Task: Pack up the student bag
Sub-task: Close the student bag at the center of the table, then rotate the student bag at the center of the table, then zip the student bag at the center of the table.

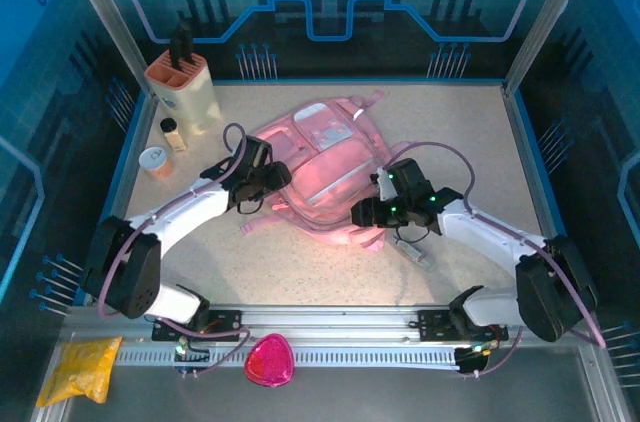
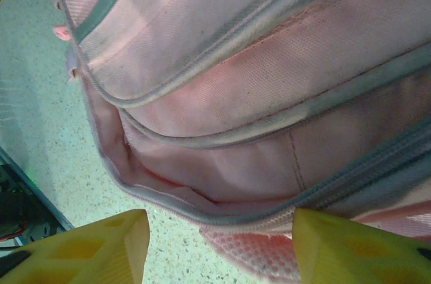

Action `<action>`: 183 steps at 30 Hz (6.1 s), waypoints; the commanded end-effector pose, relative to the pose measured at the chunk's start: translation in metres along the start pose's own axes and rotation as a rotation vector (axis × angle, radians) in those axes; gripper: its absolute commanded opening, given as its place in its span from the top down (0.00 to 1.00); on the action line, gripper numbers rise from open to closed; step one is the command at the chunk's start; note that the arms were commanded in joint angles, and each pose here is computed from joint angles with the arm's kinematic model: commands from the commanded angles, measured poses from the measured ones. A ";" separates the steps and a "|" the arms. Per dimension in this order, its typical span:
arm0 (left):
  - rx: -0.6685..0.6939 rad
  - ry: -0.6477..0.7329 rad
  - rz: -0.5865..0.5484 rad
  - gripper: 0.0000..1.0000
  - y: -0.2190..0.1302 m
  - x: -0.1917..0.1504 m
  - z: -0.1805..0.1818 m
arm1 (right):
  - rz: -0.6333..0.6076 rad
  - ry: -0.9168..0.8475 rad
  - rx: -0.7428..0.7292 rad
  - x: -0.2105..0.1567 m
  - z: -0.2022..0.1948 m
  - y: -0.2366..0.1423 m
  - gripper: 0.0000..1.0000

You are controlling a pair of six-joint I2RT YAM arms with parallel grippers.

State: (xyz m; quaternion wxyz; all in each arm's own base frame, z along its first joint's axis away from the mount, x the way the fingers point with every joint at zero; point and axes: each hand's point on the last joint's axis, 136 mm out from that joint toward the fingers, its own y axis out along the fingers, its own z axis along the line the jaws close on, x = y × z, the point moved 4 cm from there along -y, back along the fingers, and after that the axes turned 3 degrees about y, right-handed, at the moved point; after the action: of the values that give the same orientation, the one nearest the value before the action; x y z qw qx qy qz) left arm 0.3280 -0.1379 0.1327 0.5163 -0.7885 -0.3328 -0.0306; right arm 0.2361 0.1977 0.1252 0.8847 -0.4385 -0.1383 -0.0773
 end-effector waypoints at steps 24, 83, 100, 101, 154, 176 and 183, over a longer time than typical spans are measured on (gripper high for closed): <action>-0.055 -0.284 0.046 0.83 0.064 -0.024 -0.002 | -0.217 -0.043 -0.018 0.103 -0.010 0.032 0.37; -0.322 -0.396 0.006 1.00 0.013 -0.036 -0.091 | -0.309 -0.320 -0.344 0.065 0.080 0.097 0.79; -0.320 -0.395 0.010 1.00 0.015 -0.037 -0.091 | -0.365 -0.355 -0.368 0.082 0.069 0.094 0.84; -0.321 -0.395 0.010 1.00 0.015 -0.037 -0.092 | -0.376 -0.366 -0.360 0.082 0.071 0.093 0.89; -0.394 -0.380 0.132 0.47 0.017 -0.017 -0.040 | -0.178 -0.284 -0.200 0.023 0.043 0.051 1.00; -0.285 -0.411 0.099 0.90 0.052 -0.057 -0.068 | -0.176 -0.310 -0.266 0.036 0.043 0.057 0.90; -0.326 -0.377 0.080 1.00 0.039 -0.050 -0.079 | -0.173 -0.318 -0.285 0.046 0.045 0.065 0.73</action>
State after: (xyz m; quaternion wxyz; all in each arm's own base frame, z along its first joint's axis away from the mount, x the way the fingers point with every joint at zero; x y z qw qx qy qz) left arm 0.3231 -0.2333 0.0918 0.3285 -0.8610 -0.3684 0.1228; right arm 0.2812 0.2664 0.1141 0.7790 -0.5463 -0.2910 -0.1000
